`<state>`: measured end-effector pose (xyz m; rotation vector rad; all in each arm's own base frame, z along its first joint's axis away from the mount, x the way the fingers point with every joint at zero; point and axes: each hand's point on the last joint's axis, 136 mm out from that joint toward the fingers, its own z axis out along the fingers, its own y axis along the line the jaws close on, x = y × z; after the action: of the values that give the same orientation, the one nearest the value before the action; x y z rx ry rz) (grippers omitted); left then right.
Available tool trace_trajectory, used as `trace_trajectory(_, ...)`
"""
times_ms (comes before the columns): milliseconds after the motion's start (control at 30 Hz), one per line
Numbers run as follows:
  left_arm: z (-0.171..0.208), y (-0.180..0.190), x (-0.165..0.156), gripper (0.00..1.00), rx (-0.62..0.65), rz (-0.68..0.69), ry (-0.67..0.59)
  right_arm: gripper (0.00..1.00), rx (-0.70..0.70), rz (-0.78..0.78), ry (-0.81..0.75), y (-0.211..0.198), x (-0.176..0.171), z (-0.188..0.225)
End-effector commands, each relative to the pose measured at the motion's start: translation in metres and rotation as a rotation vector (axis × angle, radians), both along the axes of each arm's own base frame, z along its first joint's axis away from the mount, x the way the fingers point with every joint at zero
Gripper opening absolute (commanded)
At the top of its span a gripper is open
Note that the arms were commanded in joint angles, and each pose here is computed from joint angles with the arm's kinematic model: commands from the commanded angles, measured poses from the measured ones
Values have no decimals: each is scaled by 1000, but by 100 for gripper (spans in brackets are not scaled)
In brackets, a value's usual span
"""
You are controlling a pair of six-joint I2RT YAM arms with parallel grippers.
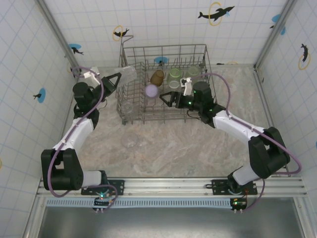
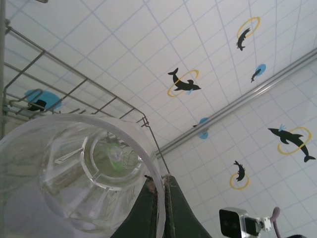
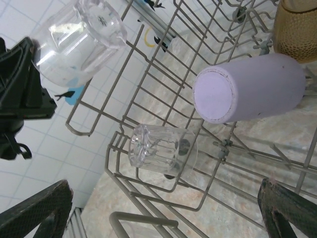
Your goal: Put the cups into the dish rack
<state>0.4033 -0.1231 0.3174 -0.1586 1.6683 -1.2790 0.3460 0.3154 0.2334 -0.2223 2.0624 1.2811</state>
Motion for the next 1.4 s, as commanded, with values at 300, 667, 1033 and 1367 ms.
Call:
trace_trajectory(300,14,-28,-4,0,-22,-73,-63,99,258,46,-85,28,32,75)
trace_trajectory(667,16,-52,-12,0,-32,-131,-68,99,355,67,-57,39,58,78)
trace_trajectory(1033,16,-66,-16,0,-37,-169,-85,99,440,72,7,48,82,72)
trace_trajectory(1367,16,-72,-15,0,-61,-196,-100,99,529,63,79,54,92,65)
